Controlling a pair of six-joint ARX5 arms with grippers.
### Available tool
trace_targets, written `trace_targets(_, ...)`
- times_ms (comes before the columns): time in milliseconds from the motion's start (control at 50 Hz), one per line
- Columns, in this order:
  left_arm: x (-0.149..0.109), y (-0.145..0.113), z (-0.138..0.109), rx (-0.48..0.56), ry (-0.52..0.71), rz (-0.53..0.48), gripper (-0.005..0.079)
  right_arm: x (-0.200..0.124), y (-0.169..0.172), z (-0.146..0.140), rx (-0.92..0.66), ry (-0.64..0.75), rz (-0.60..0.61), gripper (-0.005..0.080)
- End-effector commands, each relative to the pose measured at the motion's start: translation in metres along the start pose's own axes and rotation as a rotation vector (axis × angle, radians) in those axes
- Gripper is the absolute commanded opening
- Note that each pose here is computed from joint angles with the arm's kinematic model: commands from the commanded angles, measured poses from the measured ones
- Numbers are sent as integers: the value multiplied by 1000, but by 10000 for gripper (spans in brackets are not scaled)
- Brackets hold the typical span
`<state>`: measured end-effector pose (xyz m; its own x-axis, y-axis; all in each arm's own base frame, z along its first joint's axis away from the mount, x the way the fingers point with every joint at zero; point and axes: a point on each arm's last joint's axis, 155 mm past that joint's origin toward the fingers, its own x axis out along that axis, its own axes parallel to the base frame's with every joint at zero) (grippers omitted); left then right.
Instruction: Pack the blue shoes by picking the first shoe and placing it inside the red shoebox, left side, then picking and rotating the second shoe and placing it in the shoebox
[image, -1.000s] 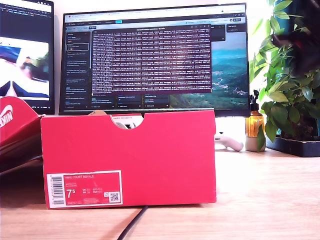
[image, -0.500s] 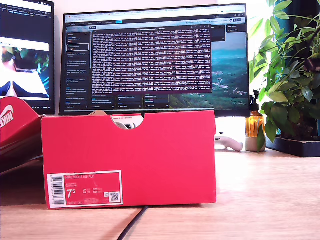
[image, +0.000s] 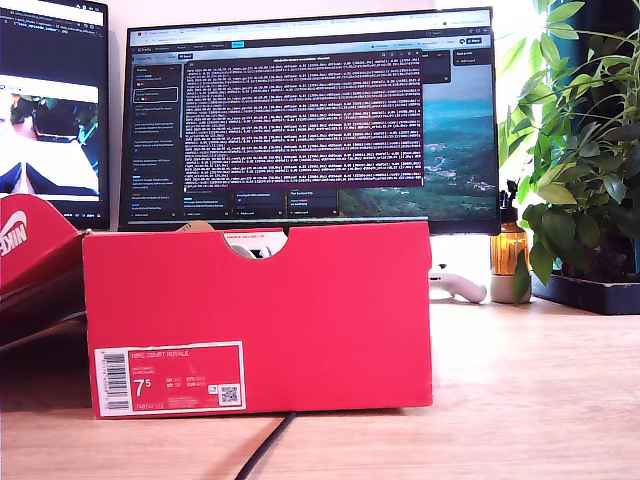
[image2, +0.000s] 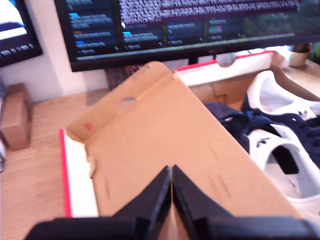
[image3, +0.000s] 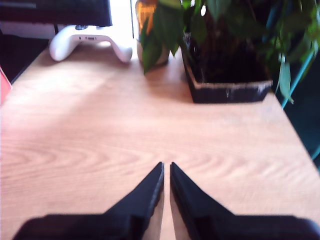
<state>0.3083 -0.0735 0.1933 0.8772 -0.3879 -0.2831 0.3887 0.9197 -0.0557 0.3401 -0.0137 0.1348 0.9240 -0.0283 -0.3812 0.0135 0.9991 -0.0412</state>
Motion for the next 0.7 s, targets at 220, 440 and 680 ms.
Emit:
trace_targets(220, 1, -8, -29, 25, -24, -19, -16, -7, 4, -9, 7, -59, 7, -13)
trace_targets(440, -10, -4, -49, 15, -42, 33, -17, -12, 5, -33, 21, -60, 6, -13)
trace_targets(680, -27, 17, -65, -56, -89, 180, -16, -17, -1, -46, 18, -53, -41, -13)
